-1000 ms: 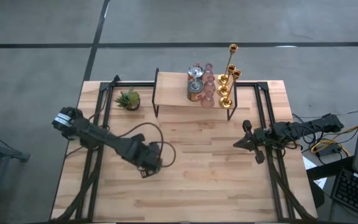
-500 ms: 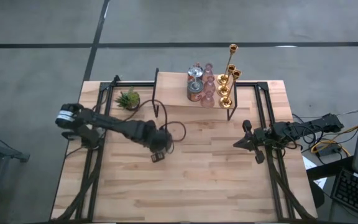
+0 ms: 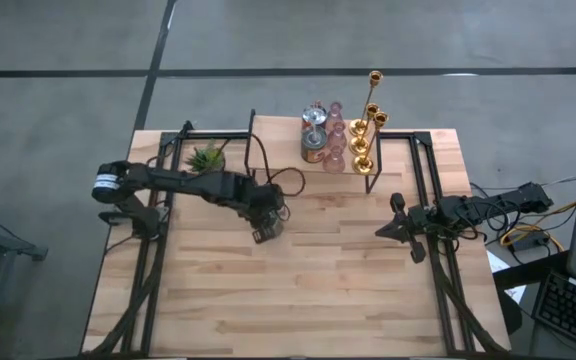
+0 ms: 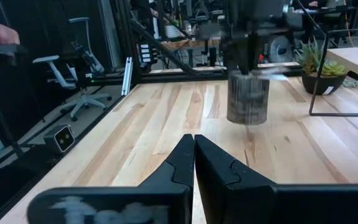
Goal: Pick & Place candle stick holders
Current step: Put the silver scented candle on the shelf
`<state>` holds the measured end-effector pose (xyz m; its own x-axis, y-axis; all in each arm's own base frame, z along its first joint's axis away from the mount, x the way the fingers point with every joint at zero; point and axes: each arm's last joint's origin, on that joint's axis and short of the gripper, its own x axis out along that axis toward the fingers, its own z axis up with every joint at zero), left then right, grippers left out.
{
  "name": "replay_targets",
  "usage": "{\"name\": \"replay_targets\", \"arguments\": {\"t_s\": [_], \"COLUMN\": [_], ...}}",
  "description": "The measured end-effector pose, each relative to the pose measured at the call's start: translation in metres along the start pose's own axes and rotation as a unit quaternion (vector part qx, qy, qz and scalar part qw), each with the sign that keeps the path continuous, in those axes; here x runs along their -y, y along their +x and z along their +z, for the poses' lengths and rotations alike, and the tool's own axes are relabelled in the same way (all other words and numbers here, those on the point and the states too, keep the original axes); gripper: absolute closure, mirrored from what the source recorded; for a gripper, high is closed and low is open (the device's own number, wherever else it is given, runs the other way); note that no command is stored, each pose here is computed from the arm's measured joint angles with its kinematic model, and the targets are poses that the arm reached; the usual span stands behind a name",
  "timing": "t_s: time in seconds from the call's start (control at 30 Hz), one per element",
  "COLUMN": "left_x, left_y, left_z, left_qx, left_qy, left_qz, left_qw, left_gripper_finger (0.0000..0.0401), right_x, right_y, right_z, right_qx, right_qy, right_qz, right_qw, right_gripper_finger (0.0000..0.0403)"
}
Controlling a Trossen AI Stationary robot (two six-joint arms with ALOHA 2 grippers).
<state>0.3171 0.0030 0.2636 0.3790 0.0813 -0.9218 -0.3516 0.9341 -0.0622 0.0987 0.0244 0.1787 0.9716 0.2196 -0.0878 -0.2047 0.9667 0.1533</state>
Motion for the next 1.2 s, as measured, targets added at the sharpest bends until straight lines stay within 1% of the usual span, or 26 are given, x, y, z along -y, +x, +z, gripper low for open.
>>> {"name": "replay_targets", "arguments": {"t_s": [0.13,0.27,0.4,0.53,0.77,1.03,1.13,1.2], "left_x": [-0.001,-0.012,-0.024,-0.040,-0.076,-0.127,-0.141,-0.145], "left_y": [-0.018,-0.035,-0.054,-0.070,-0.092,-0.095,-0.090,-0.086], "left_z": [0.015,0.025,0.040,0.052,0.067,0.071,0.076,0.080], "left_qx": [0.025,0.027,0.061,0.093,0.142,0.154,0.156,0.164], "left_qy": [0.005,-0.008,-0.029,-0.044,-0.101,-0.172,-0.190,-0.194], "left_qz": [-0.015,-0.004,0.004,0.029,0.084,0.152,0.126,0.122], "left_qw": [1.000,1.000,0.998,0.994,0.981,0.961,0.961,0.959], "left_gripper_finger": [0.0364,0.0364,0.0364,0.0364,0.0364,0.0365,0.0365,0.0364], "right_x": [0.000,0.000,0.000,0.000,0.000,0.000,0.000,0.000], "right_y": [0.000,0.000,0.000,0.000,0.000,0.000,0.000,0.000], "right_z": [0.000,0.000,0.000,0.000,0.000,0.000,0.000,0.000], "right_qx": [0.000,0.000,0.000,0.000,0.000,0.000,0.000,0.000], "right_qy": [0.000,0.000,0.000,0.000,0.000,0.000,0.000,0.000], "right_qz": [0.000,0.000,0.000,0.000,0.000,0.000,0.000,0.000], "right_qw": [1.000,1.000,1.000,1.000,1.000,1.000,1.000,1.000], "right_gripper_finger": [0.0394,0.0394,0.0394,0.0394,0.0394,0.0394,0.0394,0.0394]}}
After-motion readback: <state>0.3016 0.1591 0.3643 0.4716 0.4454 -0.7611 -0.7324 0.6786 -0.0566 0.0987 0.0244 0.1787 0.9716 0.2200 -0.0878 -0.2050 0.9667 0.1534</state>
